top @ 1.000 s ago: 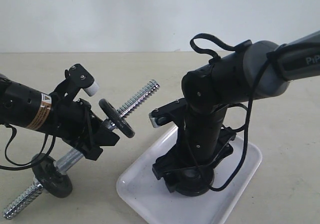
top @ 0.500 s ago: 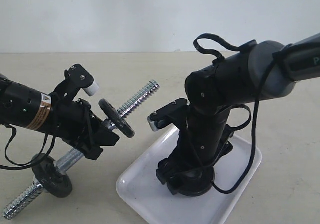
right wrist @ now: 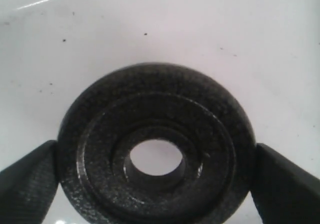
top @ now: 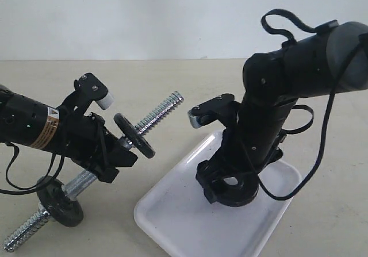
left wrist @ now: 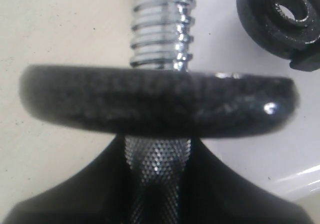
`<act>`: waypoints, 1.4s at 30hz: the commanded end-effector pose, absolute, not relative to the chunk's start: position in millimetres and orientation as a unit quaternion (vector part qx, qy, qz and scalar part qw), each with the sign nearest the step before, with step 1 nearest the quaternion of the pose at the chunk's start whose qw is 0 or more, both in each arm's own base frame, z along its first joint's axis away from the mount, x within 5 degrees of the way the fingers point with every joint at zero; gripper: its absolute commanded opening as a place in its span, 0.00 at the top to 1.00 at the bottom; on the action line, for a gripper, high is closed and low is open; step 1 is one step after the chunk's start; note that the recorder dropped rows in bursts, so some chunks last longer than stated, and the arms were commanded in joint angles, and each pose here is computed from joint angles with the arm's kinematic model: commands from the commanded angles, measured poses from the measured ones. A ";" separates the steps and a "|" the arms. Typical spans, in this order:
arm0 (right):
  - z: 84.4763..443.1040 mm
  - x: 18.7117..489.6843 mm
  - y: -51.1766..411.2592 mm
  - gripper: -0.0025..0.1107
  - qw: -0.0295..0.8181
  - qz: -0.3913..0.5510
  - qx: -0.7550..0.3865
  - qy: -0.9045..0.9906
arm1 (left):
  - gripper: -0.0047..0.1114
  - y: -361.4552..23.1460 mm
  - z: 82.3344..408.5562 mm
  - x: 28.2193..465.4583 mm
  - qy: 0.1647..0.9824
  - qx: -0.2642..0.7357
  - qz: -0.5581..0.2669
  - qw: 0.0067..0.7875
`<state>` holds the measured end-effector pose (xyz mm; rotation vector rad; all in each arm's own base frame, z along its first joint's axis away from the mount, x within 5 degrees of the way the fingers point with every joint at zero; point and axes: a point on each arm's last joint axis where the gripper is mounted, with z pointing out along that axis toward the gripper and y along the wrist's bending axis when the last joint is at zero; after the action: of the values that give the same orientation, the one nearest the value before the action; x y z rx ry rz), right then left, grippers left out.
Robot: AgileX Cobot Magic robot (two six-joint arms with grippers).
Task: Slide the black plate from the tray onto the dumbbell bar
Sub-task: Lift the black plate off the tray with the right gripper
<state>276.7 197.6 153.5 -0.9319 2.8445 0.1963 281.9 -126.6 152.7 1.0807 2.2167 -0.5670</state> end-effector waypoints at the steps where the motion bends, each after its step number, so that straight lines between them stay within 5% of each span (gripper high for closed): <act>1: 163.6 289.8 177.7 0.98 0.071 0.126 -0.286 0.947 | 0.92 -131.8 175.8 284.1 0.817 0.407 -0.234 0.336; 24: 263.0 339.2 131.1 0.98 0.132 0.429 -0.265 0.854 | 0.92 -127.1 174.1 288.7 0.818 0.416 -0.192 0.348; 42: 224.3 370.6 127.7 0.98 0.111 0.518 -0.148 0.835 | 0.92 -123.2 173.0 292.2 0.802 0.453 -0.146 0.361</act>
<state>366.1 124.3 208.5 -0.5154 2.5616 1.3975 288.8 -119.0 150.4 1.1871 2.1515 -0.3626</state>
